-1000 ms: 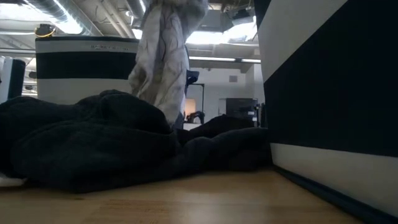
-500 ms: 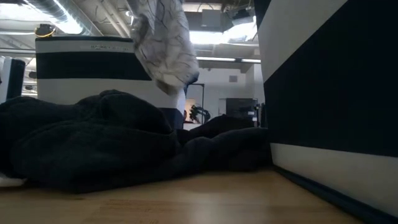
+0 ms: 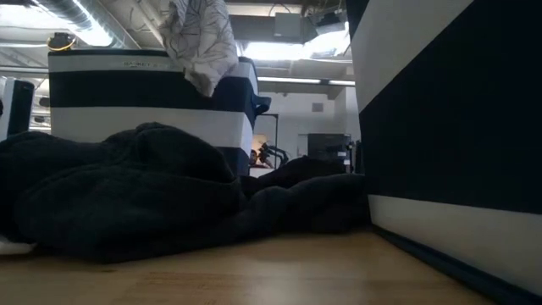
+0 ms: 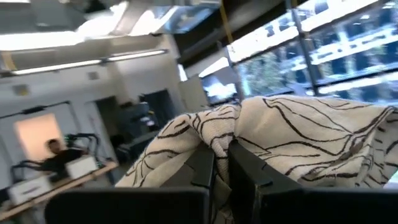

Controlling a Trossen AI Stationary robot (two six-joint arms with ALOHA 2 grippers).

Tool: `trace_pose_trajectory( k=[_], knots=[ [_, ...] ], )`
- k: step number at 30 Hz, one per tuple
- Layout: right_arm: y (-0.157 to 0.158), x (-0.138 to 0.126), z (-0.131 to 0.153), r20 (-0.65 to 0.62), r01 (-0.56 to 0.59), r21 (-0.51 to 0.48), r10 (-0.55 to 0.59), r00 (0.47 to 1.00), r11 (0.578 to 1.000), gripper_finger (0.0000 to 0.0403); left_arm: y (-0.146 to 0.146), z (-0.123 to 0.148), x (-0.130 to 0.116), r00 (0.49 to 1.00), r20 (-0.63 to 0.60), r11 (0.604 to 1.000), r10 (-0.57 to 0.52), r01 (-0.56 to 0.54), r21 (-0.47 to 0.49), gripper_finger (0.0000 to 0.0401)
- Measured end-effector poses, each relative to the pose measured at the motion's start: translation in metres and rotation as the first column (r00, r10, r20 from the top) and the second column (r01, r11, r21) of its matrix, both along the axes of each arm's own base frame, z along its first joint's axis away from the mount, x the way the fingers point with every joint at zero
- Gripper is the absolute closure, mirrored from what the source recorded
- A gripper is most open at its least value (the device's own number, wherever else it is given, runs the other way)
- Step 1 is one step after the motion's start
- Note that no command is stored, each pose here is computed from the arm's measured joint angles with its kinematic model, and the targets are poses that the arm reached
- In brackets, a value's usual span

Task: Sort clothes
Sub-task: Put the white patterned towel into the top blue laundry organizer

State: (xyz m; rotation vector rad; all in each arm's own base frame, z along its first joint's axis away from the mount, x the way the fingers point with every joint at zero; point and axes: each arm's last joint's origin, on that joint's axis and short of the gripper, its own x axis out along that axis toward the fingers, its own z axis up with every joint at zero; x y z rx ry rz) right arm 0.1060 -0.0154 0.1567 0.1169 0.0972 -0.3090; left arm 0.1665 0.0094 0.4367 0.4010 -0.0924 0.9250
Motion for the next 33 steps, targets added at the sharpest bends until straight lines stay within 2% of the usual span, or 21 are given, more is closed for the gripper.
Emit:
trace_pose_trajectory(
  k=[8,17,24,33],
  knots=[
    [0.0,0.0,0.0,0.0,0.0,0.0,0.0,1.0,1.0,0.0368,0.027,0.004,-0.007,0.987,-0.001,0.986,0.162,-0.162,0.048,0.0385],
    [0.0,0.0,0.0,0.0,0.0,0.0,0.0,1.0,1.0,0.0368,0.055,-0.003,-0.012,0.95,-0.05,0.951,0.308,-0.307,0.022,0.0384],
    [0.0,0.0,0.0,0.0,0.0,0.0,0.0,1.0,1.0,0.0368,0.073,-0.028,-0.011,0.93,-0.18,0.935,0.32,-0.341,-0.099,0.0384],
    [0.0,0.0,0.0,0.0,0.0,0.0,0.0,1.0,1.0,0.0368,0.089,-0.052,-0.012,0.9,-0.282,0.887,0.334,-0.401,-0.23,0.0384]
  ],
)
